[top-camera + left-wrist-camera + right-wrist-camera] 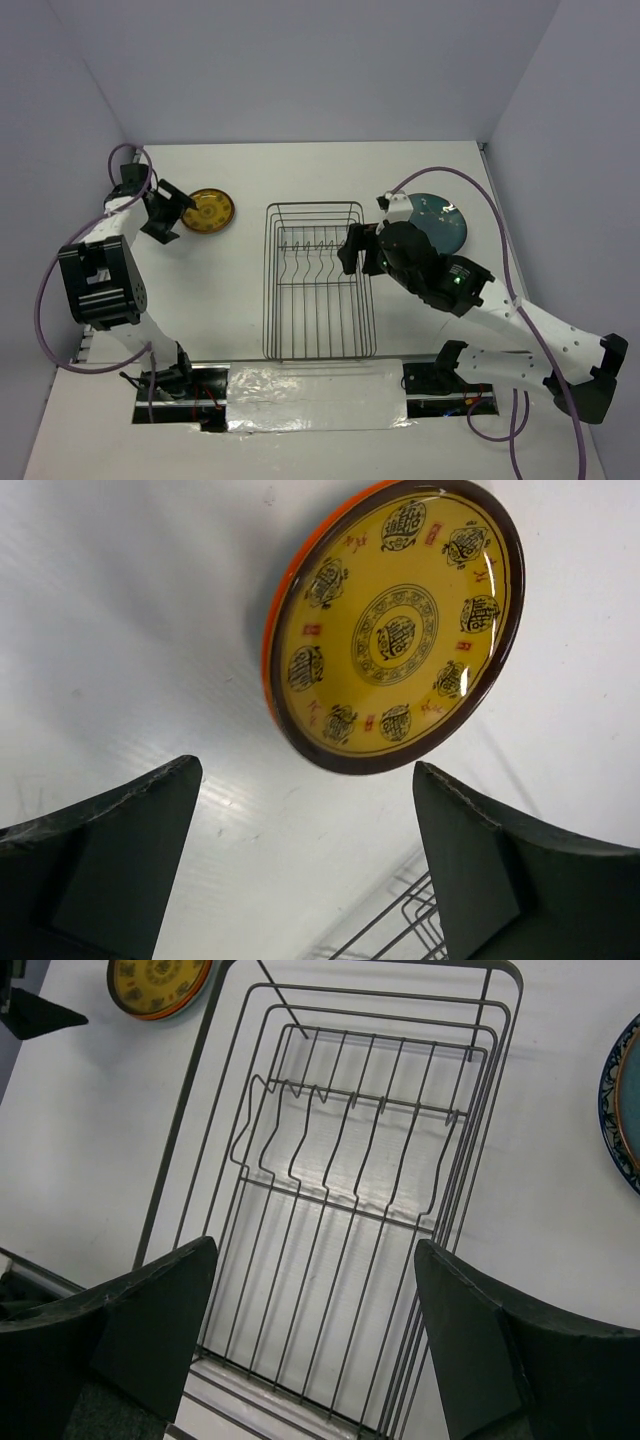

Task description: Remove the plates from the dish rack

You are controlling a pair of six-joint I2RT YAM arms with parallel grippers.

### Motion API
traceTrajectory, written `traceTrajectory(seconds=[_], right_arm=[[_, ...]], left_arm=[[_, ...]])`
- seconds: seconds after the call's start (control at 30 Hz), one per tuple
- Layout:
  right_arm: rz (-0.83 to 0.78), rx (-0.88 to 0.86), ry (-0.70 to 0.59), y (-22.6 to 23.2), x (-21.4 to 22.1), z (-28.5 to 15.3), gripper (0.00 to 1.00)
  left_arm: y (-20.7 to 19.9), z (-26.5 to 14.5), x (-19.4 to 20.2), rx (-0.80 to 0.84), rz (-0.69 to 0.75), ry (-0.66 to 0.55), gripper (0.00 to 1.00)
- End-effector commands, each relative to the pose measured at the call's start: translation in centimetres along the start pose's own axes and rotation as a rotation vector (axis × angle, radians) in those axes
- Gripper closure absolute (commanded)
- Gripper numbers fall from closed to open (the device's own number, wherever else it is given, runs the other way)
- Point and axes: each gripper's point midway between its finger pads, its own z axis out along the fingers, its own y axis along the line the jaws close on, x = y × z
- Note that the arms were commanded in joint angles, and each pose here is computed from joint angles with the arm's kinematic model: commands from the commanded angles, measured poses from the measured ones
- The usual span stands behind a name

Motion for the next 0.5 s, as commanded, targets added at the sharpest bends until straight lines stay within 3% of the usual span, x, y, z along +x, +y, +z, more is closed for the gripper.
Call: traceTrajectory(seconds=[0.0, 0.17, 0.27, 0.33, 0.47], right_arm=[[-0.024, 0.014, 0.0, -0.8, 0.0, -0.8, 0.13], [-0.059, 0.156, -0.09, -3.9, -2.6, -3.1, 0.11], [-0.086, 0.235, -0.164, -5.7, -5.0, -5.5, 0.04], [-0.094, 0.314, -0.21, -7.5, -6.6, -7.6, 0.0], [-0.088, 0.382, -0.264, -9.7, -8.4, -11.6, 0.0]], left_arm=[[-0.5, -4.9, -2.6, -0.052, 0.054, -0.115, 0.01], [-1.7, -12.1, -3.3, 0.012, 0.277, -0.252, 0.0], [-2.4, -15.7, -1.2, 0.031, 0.478, -0.24, 0.0], [-1.8, -18.3, -0.8, -0.051, 0.563, -0.354, 0.0], [-2.2, -22.7, 1.1, 0.014, 0.642, -0.494, 0.01]])
